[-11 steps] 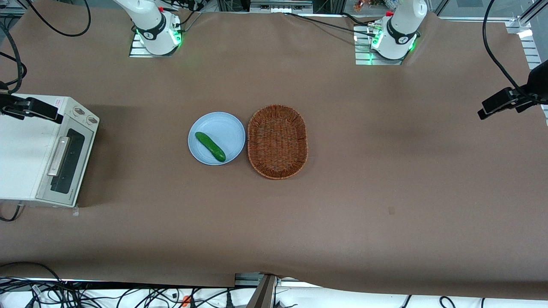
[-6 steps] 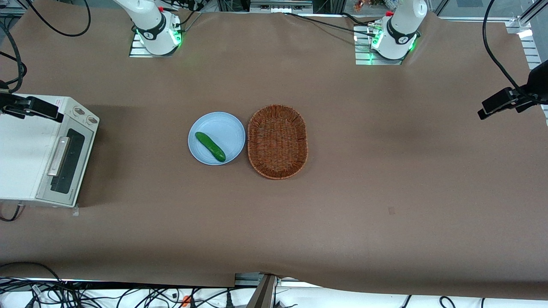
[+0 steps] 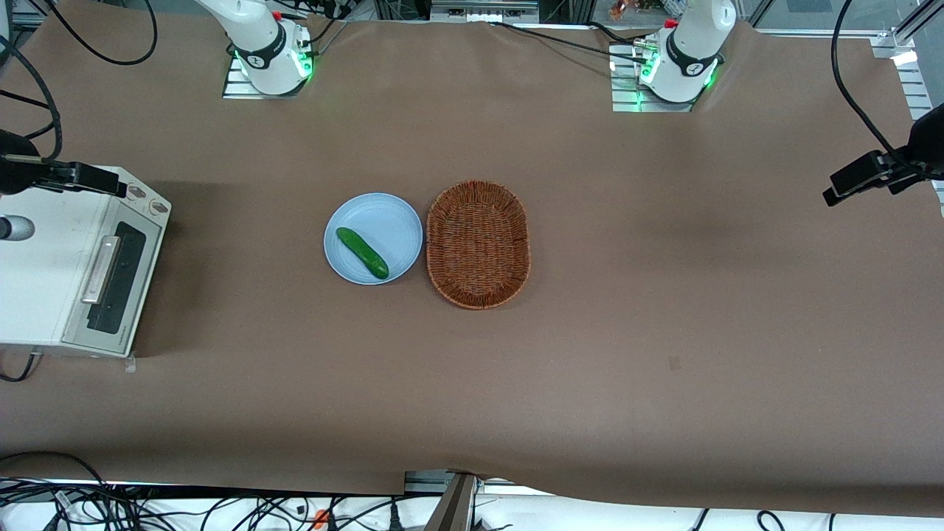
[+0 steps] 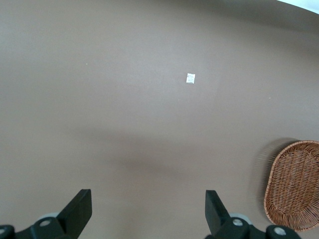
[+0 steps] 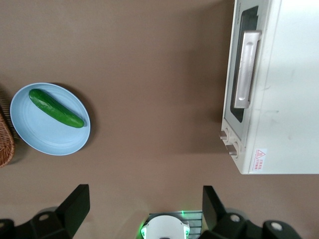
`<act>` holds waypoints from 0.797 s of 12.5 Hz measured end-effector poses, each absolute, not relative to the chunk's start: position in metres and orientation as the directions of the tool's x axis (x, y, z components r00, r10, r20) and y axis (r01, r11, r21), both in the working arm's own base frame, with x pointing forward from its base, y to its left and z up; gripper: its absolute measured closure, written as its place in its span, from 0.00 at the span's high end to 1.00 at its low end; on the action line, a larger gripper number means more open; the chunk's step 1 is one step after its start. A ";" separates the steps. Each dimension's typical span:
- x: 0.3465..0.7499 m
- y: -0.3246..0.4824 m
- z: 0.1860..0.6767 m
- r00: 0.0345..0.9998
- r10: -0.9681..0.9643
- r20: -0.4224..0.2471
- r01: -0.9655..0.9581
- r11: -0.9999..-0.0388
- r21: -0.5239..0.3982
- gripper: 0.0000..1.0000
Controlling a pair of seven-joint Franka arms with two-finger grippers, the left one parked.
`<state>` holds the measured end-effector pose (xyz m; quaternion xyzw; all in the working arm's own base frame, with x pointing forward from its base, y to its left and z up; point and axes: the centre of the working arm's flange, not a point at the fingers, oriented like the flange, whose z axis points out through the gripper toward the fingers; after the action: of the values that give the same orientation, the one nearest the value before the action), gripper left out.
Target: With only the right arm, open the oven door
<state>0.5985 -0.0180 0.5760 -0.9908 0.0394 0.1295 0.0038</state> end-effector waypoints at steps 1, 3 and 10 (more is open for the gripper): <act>0.600 -0.018 0.568 0.959 -0.077 -0.273 -0.079 -0.997 0.004 1.00; 0.603 -0.017 0.550 0.949 -0.076 -0.305 -0.078 -0.997 0.007 1.00; 0.628 -0.018 0.466 0.915 -0.084 -0.396 -0.076 -0.996 0.036 0.94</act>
<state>0.6283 -0.0182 0.4661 -0.9784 0.0410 0.2026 -0.0098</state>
